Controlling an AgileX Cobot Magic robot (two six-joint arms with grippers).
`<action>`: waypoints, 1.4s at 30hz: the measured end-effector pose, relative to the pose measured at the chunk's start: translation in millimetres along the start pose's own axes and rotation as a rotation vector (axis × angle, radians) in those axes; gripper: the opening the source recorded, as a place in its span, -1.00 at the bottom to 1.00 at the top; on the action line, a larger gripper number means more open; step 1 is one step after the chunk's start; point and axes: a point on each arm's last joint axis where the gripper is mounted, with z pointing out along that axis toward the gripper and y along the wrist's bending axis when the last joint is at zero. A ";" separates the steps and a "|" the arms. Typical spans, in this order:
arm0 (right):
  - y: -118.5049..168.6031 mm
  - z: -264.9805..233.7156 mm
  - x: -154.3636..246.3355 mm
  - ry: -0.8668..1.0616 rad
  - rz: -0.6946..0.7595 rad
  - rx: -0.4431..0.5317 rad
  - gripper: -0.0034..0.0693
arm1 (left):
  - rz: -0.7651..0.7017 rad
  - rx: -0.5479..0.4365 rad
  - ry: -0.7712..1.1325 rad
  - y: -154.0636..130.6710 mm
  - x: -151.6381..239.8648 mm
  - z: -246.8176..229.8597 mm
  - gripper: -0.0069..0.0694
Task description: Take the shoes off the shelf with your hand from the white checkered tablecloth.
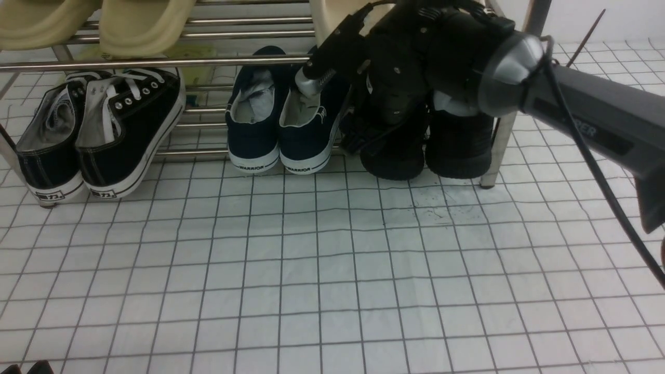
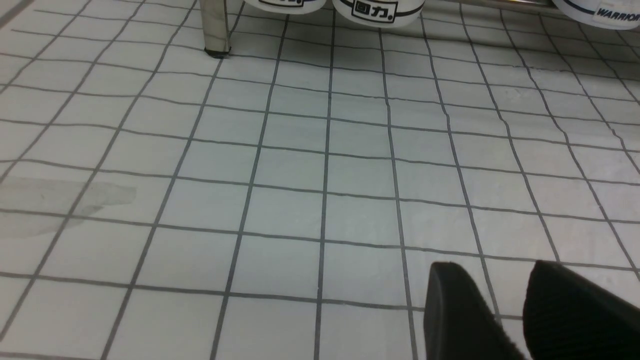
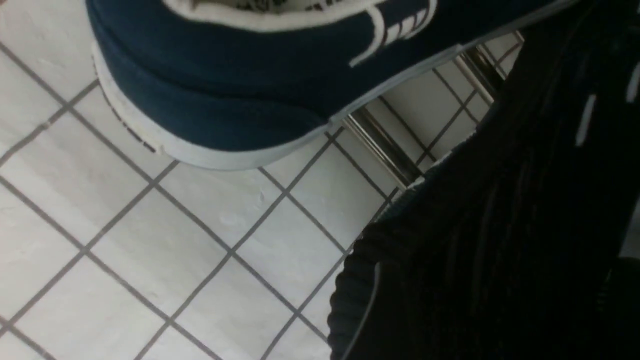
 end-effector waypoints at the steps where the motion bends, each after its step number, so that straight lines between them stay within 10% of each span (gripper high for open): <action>1: 0.4 1.7 0.5 0.004 -0.002 0.001 0.58 | 0.000 0.000 0.000 0.0 0.0 0.0 -0.19; 14: 1.6 6.6 2.0 0.019 -0.010 0.004 0.43 | 0.000 0.000 0.000 0.0 0.0 0.0 -0.19; 22: 1.7 6.5 3.7 0.038 -0.016 0.003 -0.82 | 0.000 0.000 0.000 0.0 0.0 0.0 -0.19; 42: -4.1 -22.2 7.7 0.097 0.024 -0.029 -0.85 | 0.001 0.000 0.000 0.0 0.0 0.0 -0.19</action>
